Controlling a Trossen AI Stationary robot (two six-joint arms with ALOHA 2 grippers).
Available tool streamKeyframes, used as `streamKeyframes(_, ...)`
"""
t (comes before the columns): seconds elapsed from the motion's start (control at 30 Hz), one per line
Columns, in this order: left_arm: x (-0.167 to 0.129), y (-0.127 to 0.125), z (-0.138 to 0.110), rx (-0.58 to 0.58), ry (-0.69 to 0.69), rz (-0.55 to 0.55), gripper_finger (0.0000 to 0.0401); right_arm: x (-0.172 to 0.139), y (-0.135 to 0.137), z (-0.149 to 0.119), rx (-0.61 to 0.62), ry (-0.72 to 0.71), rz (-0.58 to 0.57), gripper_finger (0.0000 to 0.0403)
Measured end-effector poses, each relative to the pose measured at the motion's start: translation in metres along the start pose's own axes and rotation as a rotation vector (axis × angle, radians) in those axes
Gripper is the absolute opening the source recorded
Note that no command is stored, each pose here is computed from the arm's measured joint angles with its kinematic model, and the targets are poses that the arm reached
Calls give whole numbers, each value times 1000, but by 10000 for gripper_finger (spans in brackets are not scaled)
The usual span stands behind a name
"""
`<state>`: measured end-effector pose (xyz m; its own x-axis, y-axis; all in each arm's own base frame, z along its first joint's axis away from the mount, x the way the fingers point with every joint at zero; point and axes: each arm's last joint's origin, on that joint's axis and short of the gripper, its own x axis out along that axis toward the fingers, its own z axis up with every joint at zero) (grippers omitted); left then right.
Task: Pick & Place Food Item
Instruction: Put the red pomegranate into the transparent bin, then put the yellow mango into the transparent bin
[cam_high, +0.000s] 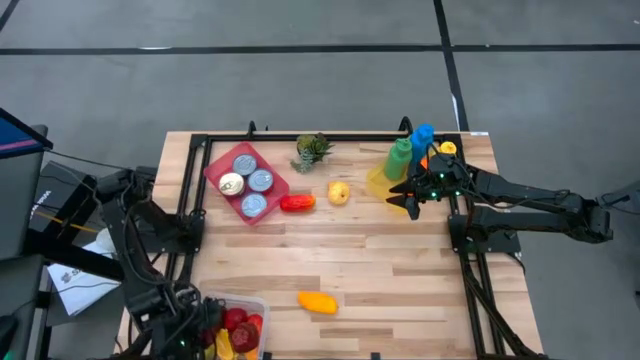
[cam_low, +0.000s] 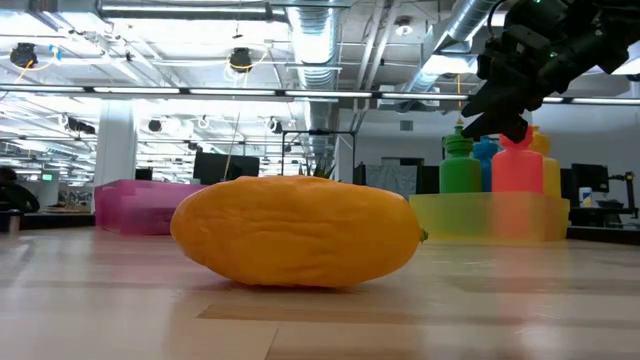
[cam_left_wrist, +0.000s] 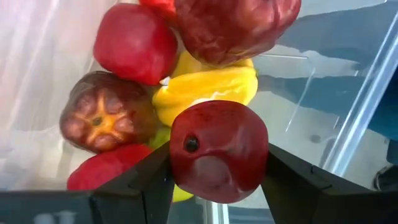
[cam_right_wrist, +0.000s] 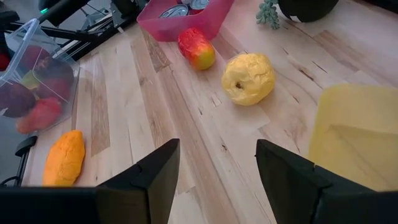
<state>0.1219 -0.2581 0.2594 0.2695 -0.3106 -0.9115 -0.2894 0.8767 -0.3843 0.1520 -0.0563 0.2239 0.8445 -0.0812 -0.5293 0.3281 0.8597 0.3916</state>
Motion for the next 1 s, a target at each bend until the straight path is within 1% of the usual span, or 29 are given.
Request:
streamKeyframes(0.1, 8, -3, -1, 3, 2, 2, 200, 0, 0, 0, 0, 0, 0, 205)
streamKeyframes(0.2, 11, -8, 0, 47, 0, -36, 203, 0, 0, 0, 0, 0, 1, 205)
streamKeyframes(0.27, 11, -10, 2, 60, 1, -59, 213, 0, 0, 0, 0, 1, 1, 205)
streamKeyframes(0.47, 11, -9, 7, 63, 103, -70, 277, 0, 0, 0, 0, 1, 4, 205)
streamKeyframes(0.57, 12, -8, 13, 54, 114, -72, 309, 0, 0, 0, 0, 1, 4, 205)
streamKeyframes(0.67, 11, -6, 23, 24, 136, -82, 331, 0, 0, 0, 0, 1, 4, 205)
streamKeyframes(0.73, 6, -5, 34, 34, 139, -121, 339, 0, 0, 0, 0, 1, 4, 205)
streamKeyframes(0.83, -13, -1, 55, 58, 106, -219, 341, 0, 0, 0, 0, 1, 4, 205)
streamKeyframes(0.93, -39, 9, 77, 88, 7, -315, 337, 0, 0, 0, -1, 2, 5, 205)
streamKeyframes(1.0, -57, 20, 92, 91, -97, -342, 333, 0, 0, 0, 0, 2, 6, 205)
